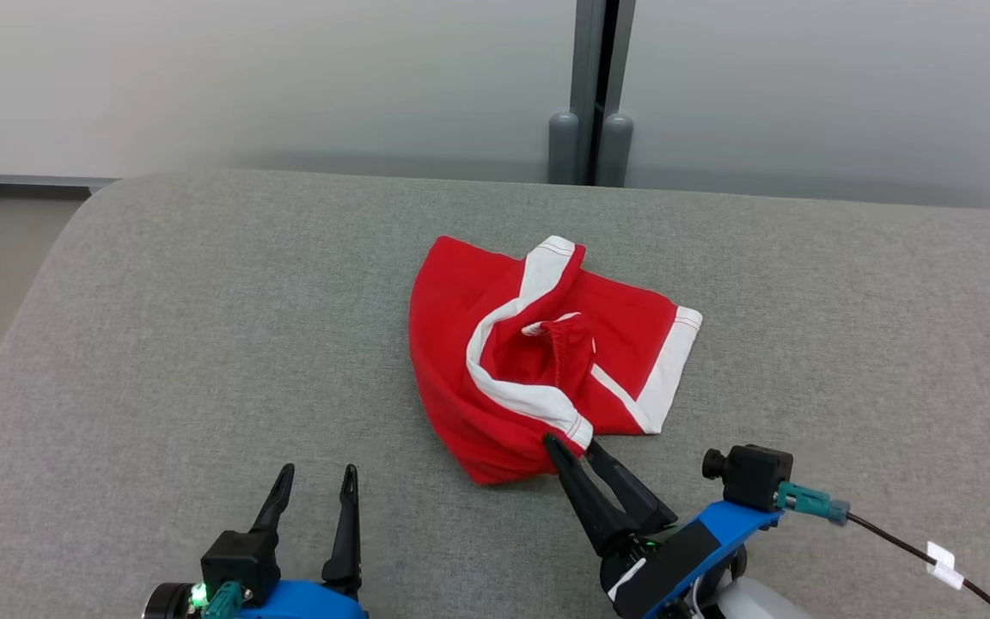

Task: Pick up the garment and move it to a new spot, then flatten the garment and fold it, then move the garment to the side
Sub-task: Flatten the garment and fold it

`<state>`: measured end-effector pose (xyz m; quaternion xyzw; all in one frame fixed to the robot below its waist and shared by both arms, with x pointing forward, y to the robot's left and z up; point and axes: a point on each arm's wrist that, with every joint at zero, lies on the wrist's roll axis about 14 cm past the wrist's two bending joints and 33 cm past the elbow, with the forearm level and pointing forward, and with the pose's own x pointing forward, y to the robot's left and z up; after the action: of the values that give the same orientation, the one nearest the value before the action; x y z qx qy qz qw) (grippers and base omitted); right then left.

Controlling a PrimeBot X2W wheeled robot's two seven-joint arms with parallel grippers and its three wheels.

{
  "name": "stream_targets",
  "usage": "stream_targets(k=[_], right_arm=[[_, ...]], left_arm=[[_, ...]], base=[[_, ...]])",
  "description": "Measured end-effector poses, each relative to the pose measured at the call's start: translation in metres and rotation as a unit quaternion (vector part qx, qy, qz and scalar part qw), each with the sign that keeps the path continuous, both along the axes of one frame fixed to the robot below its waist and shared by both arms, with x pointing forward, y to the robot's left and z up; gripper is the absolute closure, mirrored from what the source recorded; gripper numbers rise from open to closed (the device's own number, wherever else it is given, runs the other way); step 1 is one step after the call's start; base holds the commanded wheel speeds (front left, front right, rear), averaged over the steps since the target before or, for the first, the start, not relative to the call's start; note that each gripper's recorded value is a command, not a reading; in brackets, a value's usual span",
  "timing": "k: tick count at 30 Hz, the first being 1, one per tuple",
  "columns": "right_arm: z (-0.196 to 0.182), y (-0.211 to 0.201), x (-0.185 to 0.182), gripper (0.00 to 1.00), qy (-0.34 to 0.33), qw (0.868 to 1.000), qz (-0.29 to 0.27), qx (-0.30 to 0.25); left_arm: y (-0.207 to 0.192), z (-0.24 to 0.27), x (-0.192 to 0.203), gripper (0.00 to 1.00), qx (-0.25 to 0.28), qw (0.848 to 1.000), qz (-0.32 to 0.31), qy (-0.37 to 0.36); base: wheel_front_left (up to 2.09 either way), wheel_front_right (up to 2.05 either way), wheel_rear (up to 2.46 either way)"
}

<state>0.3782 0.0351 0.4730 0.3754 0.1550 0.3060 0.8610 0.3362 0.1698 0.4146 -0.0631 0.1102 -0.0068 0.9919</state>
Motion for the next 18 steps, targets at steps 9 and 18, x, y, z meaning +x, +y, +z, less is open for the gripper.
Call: stream_targets(k=[9,18], right_arm=[[-0.003,0.002,0.013,1.0,-0.028,0.999,0.011,-0.037],[0.0,-0.09,0.045,1.0,-0.199,0.938,-0.018,-0.282]], left_arm=[[0.008,0.001,0.0,0.0,0.0,1.0,0.016,-0.001],[-0.01,0.009,0.014,0.0,-0.009,1.0,-0.013,-0.016]], base=[[0.0,0.0,0.0],[0.0,0.0,0.0]])
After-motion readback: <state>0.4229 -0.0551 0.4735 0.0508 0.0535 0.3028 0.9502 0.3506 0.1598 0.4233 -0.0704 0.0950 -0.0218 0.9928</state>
